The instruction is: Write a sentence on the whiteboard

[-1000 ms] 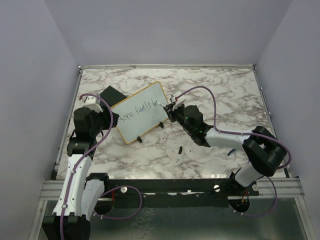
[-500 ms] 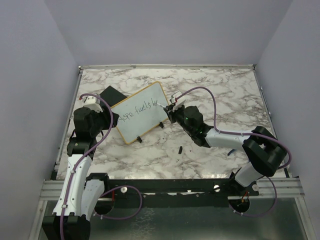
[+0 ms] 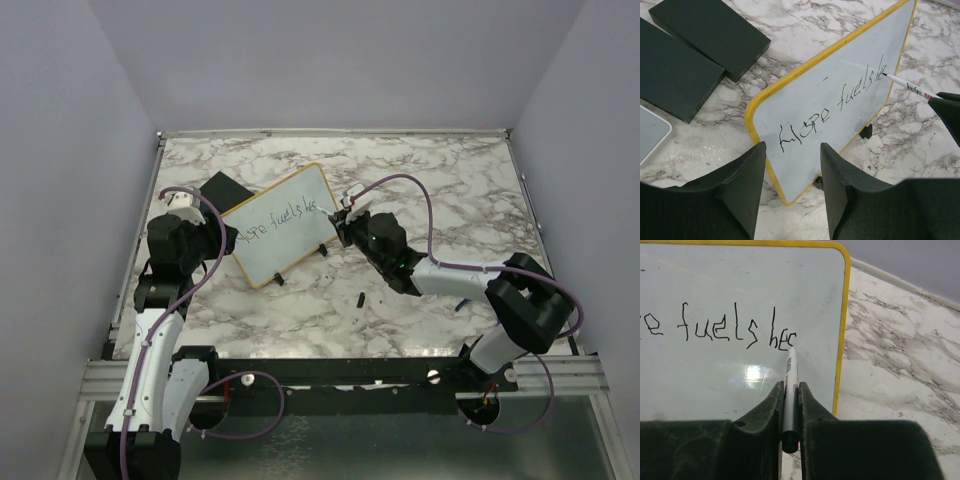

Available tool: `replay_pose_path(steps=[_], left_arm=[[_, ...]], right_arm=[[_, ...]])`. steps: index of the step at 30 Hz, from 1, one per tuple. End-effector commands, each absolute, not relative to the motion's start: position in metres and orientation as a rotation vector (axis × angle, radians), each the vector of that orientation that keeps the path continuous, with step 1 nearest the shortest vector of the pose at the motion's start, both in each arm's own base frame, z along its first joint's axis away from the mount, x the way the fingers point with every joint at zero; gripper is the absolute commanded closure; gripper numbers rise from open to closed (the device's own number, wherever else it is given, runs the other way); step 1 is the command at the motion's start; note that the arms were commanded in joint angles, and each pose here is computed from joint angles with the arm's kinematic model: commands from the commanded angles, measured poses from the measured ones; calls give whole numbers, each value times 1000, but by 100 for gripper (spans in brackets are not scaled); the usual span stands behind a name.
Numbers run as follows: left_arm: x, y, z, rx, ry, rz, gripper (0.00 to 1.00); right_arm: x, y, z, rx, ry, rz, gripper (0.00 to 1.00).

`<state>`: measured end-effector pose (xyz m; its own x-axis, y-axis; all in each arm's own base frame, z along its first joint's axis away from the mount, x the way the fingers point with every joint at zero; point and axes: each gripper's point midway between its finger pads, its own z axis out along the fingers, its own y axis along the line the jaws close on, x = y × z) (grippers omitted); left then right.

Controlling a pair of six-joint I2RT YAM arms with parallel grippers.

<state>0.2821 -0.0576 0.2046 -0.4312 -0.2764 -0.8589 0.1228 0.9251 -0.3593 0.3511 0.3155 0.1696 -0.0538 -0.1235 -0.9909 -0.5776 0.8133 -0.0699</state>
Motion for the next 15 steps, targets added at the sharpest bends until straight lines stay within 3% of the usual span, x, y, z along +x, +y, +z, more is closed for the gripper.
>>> replay_pose_path(steps=[1, 15], left_arm=[[282, -61, 206, -95, 1956, -462, 50], [282, -61, 206, -95, 1954, -461, 50]], right_arm=[[352, 304, 162, -565, 1634, 341, 100], [359, 316, 180, -565, 1596, 366, 100]])
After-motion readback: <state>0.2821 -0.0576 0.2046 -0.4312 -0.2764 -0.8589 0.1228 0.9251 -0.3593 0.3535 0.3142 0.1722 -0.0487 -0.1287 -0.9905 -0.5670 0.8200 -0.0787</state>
